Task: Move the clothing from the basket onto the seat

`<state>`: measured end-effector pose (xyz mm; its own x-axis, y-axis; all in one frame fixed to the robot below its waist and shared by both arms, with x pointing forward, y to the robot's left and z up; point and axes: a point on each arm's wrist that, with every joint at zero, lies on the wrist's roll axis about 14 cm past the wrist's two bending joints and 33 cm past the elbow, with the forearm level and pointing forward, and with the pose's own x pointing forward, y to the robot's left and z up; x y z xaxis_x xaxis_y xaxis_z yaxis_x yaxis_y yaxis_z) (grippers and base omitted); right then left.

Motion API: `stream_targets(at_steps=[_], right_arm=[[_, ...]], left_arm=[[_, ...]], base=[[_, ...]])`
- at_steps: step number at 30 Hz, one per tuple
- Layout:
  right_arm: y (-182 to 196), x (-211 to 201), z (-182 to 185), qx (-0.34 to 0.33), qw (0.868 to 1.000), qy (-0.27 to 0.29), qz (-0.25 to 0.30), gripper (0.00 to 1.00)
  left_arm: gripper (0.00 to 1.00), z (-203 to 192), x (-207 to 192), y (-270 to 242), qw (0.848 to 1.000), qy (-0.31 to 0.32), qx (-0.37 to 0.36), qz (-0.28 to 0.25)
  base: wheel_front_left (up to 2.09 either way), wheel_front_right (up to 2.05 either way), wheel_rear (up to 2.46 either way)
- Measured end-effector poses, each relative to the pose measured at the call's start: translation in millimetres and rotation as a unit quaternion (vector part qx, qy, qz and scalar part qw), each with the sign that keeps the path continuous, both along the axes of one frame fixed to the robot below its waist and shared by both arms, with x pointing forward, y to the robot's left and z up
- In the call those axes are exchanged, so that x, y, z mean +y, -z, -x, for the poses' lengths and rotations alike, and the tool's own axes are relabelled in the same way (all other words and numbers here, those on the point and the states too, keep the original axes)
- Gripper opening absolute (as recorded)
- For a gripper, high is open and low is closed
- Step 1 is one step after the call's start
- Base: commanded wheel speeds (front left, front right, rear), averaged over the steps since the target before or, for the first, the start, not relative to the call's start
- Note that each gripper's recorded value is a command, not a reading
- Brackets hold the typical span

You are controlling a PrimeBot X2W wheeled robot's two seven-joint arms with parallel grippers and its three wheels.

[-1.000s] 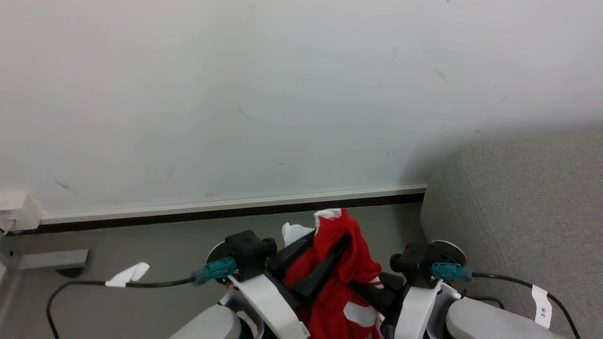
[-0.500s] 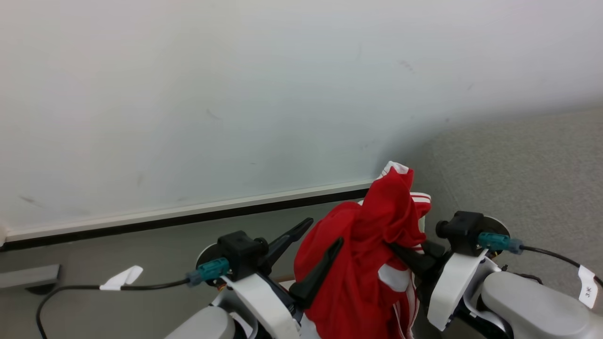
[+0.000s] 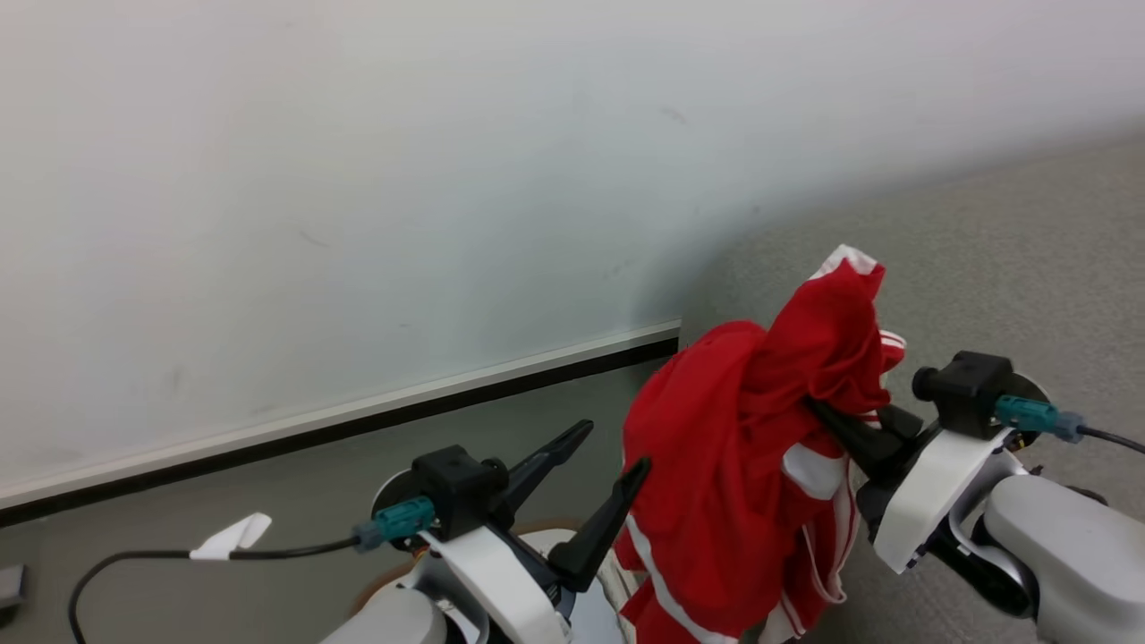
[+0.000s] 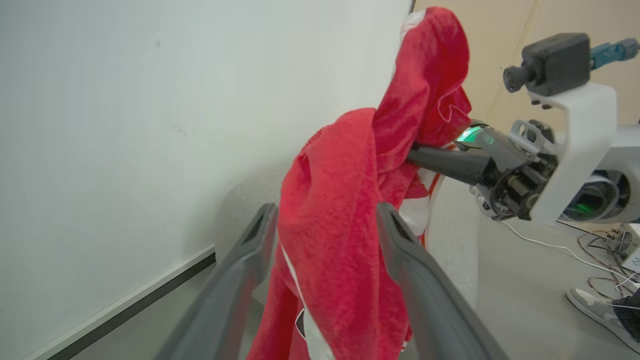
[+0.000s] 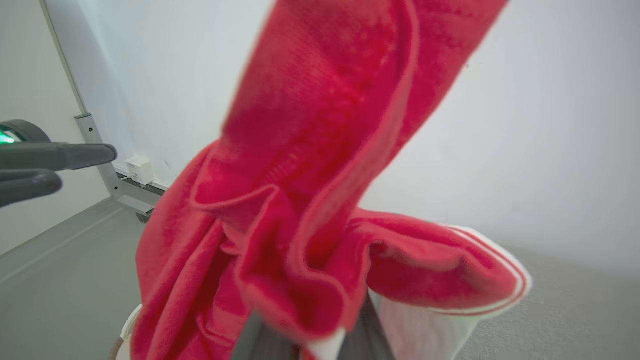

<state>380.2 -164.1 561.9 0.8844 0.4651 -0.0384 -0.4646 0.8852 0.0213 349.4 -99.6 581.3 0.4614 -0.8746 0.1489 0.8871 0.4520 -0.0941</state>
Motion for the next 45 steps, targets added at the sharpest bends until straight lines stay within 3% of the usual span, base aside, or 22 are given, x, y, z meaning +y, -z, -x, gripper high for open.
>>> stream_targets(at_steps=[11,20,26,32,41,45], right_arm=[[-19.6,-48.9,-14.5,-0.034,0.997,0.072,0.004,0.00],[-54.6,-97.9,-62.6,-0.091,0.985,0.146,0.012,0.00],[-113.2,-148.9,-116.3,-0.172,0.960,0.218,0.022,0.00],[-145.0,-196.3,-166.2,-0.215,0.933,0.288,0.036,0.00],[-173.2,-251.8,-210.0,-0.248,0.891,0.377,0.053,0.00],[-157.6,-272.3,-219.1,-0.226,0.880,0.411,0.069,0.00]], left_arm=[[1.00,-1.3,-9.8,7.9,1.000,0.015,0.013,0.005],[1.00,-30.4,-5.7,12.6,1.000,0.014,0.015,0.007],[1.00,-67.1,0.5,14.7,1.000,0.016,0.001,0.009],[1.00,-104.1,11.1,32.2,1.000,0.002,0.010,0.023],[1.00,-132.8,34.3,72.2,0.997,-0.033,0.053,0.037],[1.00,-140.3,46.1,88.9,0.996,-0.049,0.067,0.031]], base=[[0.00,0.00,0.00],[0.00,0.00,0.00],[0.00,0.00,0.00],[0.00,0.00,0.00],[0.00,0.00,0.00],[0.00,0.00,0.00]])
